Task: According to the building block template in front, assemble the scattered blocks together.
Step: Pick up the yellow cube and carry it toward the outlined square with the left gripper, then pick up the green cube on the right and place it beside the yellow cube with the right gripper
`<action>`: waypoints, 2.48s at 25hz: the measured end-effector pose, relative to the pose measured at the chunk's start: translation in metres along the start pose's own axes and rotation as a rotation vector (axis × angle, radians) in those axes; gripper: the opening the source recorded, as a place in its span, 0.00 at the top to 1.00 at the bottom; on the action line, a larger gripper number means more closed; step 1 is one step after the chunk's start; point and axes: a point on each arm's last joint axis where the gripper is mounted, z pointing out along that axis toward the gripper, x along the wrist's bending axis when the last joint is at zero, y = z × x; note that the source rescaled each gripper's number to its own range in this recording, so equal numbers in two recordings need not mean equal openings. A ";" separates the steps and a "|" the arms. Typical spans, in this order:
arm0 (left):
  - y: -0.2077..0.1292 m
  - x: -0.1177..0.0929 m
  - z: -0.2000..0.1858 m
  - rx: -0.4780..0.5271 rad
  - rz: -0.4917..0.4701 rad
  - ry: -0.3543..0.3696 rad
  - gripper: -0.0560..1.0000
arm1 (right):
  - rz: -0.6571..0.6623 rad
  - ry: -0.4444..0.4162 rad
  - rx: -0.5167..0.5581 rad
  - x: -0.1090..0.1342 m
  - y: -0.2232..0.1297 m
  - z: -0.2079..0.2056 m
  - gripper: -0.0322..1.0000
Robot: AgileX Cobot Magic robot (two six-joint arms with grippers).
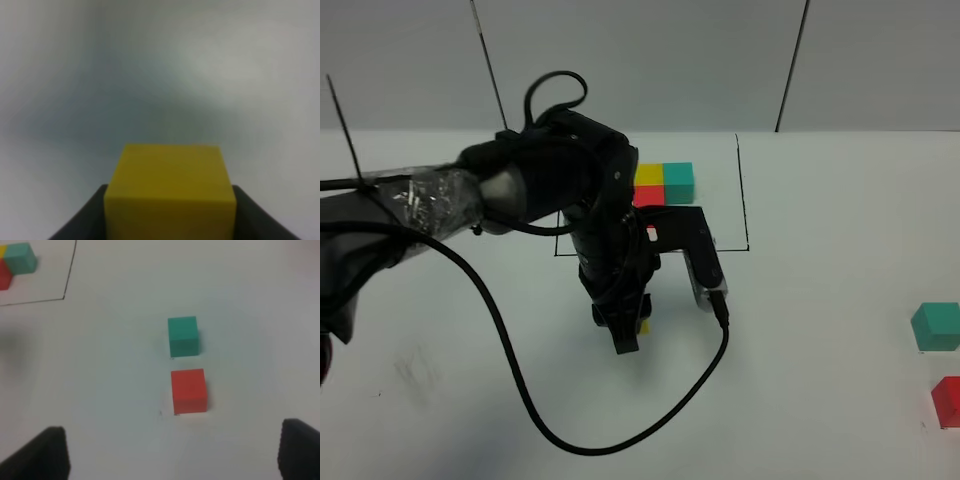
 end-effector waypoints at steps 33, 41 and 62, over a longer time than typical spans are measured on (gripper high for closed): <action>0.016 -0.005 0.056 0.010 0.021 -0.019 0.67 | 0.000 0.000 0.000 0.000 0.000 0.000 0.28; 0.014 -0.005 0.030 0.012 -0.088 0.012 0.00 | 0.000 0.000 0.000 0.000 0.000 0.000 0.28; -0.123 0.004 -0.205 -0.012 -0.934 0.582 0.22 | 0.000 0.000 0.000 0.000 0.000 0.000 0.28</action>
